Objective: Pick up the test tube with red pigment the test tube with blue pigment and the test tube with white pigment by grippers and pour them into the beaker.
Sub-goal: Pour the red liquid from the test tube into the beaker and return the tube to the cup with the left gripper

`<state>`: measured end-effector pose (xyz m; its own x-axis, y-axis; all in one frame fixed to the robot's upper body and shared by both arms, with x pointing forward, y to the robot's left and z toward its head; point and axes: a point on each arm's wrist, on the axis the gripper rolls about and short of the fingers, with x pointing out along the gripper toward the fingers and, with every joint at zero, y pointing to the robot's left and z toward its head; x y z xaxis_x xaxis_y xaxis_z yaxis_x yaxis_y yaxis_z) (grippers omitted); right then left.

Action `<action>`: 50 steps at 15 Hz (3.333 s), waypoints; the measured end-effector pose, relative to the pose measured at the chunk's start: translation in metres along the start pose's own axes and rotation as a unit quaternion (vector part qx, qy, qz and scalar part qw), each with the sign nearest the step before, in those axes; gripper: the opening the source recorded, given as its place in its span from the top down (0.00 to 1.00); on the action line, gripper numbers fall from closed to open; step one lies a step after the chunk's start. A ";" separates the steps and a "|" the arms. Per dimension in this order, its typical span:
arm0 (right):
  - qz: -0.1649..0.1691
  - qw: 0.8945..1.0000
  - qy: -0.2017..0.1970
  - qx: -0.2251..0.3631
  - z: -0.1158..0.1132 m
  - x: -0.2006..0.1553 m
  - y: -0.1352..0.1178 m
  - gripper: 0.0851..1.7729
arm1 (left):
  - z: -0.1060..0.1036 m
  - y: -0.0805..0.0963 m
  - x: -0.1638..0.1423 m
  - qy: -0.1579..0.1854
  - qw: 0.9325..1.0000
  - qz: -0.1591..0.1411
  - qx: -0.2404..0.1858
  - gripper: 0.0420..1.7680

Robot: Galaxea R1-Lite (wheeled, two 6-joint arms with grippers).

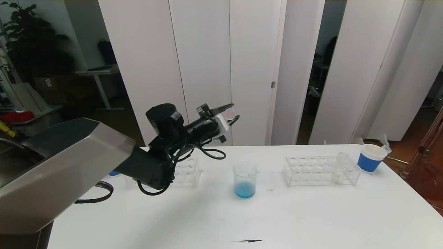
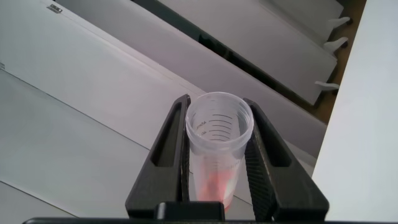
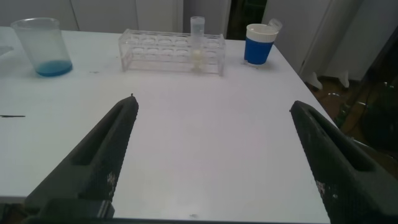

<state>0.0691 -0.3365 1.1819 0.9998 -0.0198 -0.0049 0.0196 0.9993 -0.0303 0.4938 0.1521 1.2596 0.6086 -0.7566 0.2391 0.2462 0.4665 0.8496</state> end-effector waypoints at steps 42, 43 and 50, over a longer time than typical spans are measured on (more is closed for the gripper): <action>0.000 1.000 0.000 0.000 0.000 0.000 0.000 0.01 | -0.016 -0.053 0.004 -0.063 0.981 -0.039 0.180 0.68; 0.000 1.000 0.000 0.000 0.000 0.000 0.000 0.01 | -0.016 -0.053 0.005 -0.066 0.980 -0.039 0.181 0.68; 0.000 1.000 0.000 0.000 0.000 0.000 0.000 0.01 | -0.020 -0.051 0.008 -0.073 0.977 -0.033 0.197 0.68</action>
<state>0.0691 -0.3365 1.1818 0.9998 -0.0194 -0.0053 0.0192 0.9994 -0.0303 0.5011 0.1317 1.2089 0.4804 -0.8496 0.2178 -0.0461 0.2235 0.9736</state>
